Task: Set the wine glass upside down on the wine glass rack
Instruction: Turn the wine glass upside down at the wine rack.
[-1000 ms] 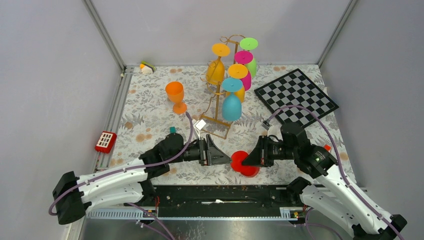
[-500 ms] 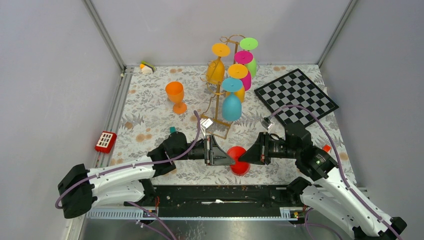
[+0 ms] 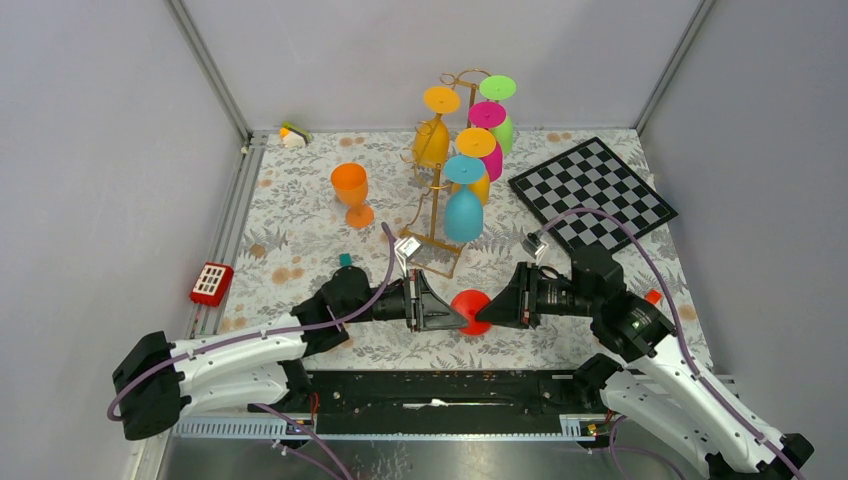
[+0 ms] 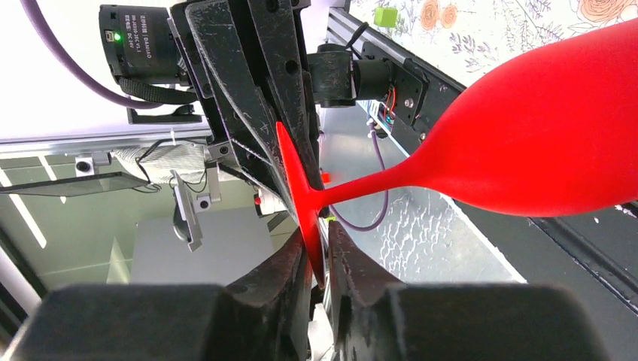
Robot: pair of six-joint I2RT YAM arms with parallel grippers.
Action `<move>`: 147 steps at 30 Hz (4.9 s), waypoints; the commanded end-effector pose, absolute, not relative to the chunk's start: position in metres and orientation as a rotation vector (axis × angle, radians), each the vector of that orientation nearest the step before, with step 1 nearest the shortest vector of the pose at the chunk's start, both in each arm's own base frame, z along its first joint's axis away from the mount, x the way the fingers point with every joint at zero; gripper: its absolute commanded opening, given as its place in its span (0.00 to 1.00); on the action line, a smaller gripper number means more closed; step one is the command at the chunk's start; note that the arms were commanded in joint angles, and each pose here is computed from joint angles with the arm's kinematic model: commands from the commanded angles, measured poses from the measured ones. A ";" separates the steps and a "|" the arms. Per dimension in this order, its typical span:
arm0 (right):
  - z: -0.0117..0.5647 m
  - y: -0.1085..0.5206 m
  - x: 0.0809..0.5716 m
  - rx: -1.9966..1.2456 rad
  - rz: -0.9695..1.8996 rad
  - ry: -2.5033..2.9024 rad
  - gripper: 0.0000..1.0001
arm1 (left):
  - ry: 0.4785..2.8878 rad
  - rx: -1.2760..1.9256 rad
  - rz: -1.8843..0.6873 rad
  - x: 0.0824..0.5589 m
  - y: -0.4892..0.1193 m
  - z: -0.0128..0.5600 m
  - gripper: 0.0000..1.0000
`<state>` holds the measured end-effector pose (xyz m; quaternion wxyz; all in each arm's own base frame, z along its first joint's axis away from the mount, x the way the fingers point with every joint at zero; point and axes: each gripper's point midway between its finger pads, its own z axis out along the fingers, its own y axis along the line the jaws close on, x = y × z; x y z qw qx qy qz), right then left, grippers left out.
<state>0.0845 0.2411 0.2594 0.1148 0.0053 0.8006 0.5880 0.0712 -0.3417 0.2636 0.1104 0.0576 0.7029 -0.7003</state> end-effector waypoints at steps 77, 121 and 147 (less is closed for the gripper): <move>0.218 0.186 0.090 -0.064 1.121 2.504 1.00 | 2.111 -0.020 -1.426 0.201 -0.204 0.302 0.00; 0.208 0.185 0.088 -0.092 1.110 2.526 1.00 | 1.685 -0.368 -1.608 0.330 -0.185 0.425 0.00; 0.205 0.192 0.088 -0.071 1.165 2.520 1.00 | 1.733 -0.387 -1.643 0.370 -0.200 0.425 0.00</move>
